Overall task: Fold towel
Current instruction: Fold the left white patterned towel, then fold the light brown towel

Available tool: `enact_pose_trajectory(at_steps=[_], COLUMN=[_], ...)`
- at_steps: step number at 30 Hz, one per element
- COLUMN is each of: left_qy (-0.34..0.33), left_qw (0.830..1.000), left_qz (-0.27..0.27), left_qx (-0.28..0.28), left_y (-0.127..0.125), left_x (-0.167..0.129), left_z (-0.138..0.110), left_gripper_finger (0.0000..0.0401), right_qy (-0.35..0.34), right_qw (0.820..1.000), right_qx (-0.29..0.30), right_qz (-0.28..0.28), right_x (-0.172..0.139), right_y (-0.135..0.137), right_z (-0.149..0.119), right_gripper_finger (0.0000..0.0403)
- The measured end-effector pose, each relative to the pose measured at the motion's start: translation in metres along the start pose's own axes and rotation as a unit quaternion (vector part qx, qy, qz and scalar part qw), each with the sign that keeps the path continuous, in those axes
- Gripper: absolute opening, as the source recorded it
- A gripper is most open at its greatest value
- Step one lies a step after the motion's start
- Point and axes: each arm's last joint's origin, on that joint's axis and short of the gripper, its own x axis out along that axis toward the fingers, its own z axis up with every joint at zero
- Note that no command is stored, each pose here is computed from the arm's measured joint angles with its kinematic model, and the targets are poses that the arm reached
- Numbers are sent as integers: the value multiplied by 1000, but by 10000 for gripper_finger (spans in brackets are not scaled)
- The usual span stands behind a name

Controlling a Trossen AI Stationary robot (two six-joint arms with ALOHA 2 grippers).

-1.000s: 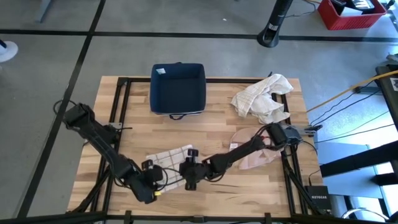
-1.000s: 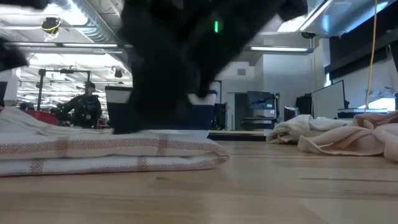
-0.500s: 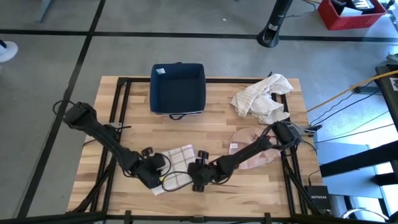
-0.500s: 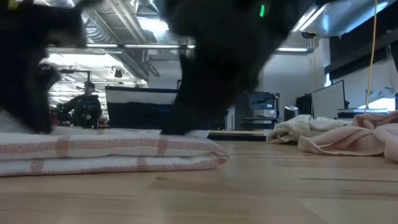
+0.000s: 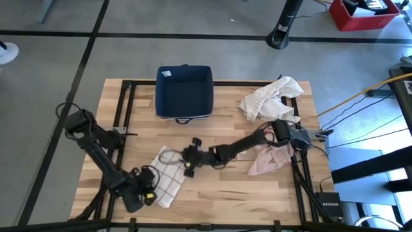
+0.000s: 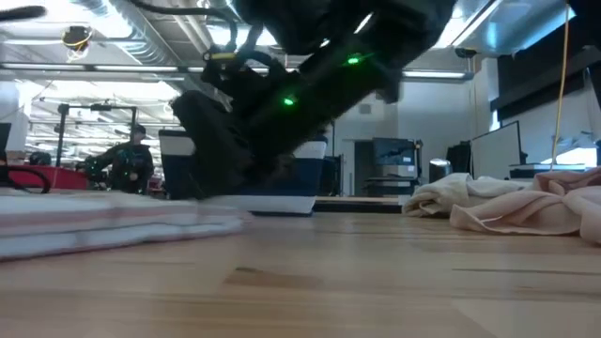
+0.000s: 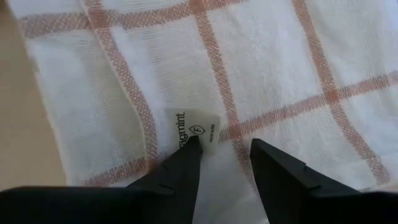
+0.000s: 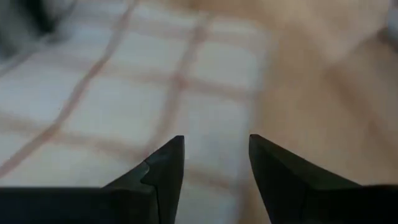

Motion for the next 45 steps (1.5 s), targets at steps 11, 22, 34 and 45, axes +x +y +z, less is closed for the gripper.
enact_pose_trajectory(at_steps=[11, 22, 34, 45], left_qy=[-122, -28, -10, -96], left_qw=[989, 972, 975, 983], left_qz=[-18, 53, 208, 101], left_qx=[77, 229, 71, 117], left_y=[-23, -2, 43, 3], left_x=[-47, 21, 14, -38], left_z=[26, 70, 53, 66], left_gripper_finger=[136, 136, 136, 136], right_qy=[67, 159, 254, 236], right_qw=[993, 987, 917, 894], right_qx=[-22, -32, 148, 236], right_qz=[92, -21, -270, -300], right_x=[-51, -155, -211, -210], right_y=[-6, 43, 51, 52], right_z=[59, 47, -20, -41], right_gripper_finger=[182, 182, 182, 182])
